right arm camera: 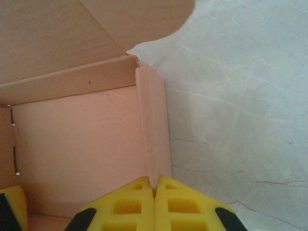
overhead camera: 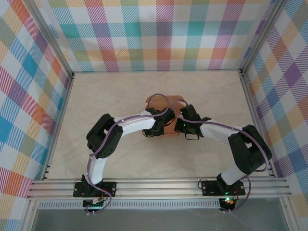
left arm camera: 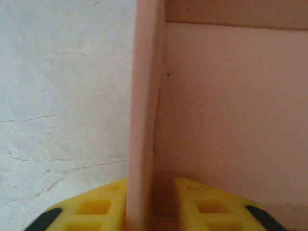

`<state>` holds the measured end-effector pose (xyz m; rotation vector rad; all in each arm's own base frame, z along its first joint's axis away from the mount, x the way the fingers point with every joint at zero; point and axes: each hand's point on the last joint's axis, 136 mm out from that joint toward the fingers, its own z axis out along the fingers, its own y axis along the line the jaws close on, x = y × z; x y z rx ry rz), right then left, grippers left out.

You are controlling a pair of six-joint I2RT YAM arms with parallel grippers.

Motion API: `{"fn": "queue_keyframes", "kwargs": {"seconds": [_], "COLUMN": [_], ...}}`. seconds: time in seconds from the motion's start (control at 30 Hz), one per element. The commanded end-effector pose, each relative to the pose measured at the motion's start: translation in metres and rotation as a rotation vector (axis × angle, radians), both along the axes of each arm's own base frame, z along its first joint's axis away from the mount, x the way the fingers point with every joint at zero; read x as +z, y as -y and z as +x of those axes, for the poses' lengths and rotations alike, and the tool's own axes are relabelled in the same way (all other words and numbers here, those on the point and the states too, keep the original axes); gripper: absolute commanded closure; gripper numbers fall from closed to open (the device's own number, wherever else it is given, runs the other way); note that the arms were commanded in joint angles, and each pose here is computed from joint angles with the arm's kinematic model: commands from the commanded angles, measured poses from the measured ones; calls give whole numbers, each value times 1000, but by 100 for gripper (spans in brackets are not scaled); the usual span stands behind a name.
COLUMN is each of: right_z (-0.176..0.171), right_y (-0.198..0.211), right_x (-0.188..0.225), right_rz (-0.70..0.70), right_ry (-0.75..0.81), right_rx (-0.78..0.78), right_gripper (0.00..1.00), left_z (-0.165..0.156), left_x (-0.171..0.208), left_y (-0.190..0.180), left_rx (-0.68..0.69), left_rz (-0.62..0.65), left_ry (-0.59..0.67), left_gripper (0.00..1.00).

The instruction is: Fold the paper box

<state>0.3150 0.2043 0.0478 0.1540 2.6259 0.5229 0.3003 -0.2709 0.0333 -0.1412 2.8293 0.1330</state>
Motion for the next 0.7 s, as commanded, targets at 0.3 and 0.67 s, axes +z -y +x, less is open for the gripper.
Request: {"fn": "queue_keyframes", "kwargs": {"seconds": [0.3, 0.67], "right_z": [7, 9], "right_y": [4, 7], "right_x": [14, 13], "right_rz": [-68, -111], "right_ry": [41, 36], "right_rx": [19, 32], "right_gripper": [100, 100], "left_z": [-3, 4], "left_x": [44, 56], "left_y": [-2, -8], "left_rx": [-49, -28], "left_rz": [-104, -232], "left_ry": [84, 143], "left_gripper": [49, 4]}}
